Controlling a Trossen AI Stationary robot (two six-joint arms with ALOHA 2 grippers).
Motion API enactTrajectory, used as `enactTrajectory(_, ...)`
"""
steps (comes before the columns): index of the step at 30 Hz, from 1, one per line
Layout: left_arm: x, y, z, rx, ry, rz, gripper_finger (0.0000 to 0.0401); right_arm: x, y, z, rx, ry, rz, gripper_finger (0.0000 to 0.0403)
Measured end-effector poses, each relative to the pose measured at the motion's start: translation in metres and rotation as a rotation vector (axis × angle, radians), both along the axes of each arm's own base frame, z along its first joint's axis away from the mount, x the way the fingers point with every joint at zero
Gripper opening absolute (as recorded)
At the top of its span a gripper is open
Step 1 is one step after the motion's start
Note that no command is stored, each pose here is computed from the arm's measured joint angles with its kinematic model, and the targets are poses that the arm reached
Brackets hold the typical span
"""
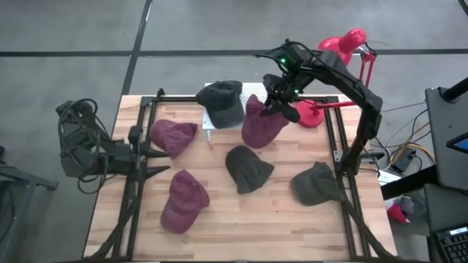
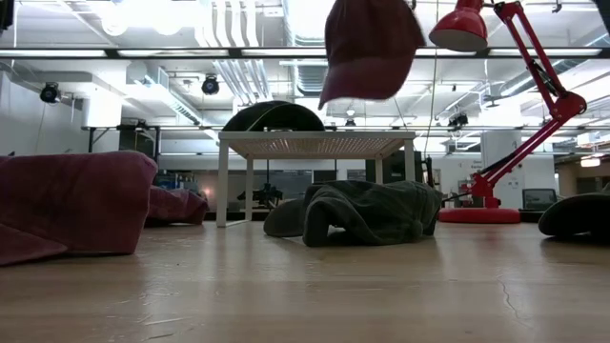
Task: Pick & Place hat
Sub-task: Put the middle red cap on the shelf
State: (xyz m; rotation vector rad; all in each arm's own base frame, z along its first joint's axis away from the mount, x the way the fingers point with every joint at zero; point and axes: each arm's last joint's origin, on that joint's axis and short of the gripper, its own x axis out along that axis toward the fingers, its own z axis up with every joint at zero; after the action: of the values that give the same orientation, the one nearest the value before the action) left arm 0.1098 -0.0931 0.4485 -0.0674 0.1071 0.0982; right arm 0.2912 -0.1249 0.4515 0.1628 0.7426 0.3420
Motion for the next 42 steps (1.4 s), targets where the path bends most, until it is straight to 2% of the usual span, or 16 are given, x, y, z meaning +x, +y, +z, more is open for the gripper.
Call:
enactTrajectory(8,0.0,0.0,0.0,0.006,-0.002,0.016,0.0151,0.003,-0.017,-0.017,-0.007,0.072,0.021,0.0015)
enactTrajectory(18,0.0,0.002,0.0,0.035,-0.004,0.051,0.0151,-0.005,-0.033,-0.018,-0.058,0.052,0.01,0.0016)
enactTrajectory(32,0.0,0.003,0.0,0.041,-0.009,0.087,0.0151,0.002,-0.057,-0.036,-0.12,0.124,-0.041,0.0015)
enactTrajectory(35,0.0,0.003,0.0,0.041,-0.009,0.092,0.0151,0.003,-0.062,-0.04,-0.161,0.157,-0.067,0.0015)
enactTrajectory(42,0.0,0.003,0.0,0.042,-0.011,0.104,0.0151,0.0,-0.075,-0.04,-0.206,0.146,-0.113,0.0015)
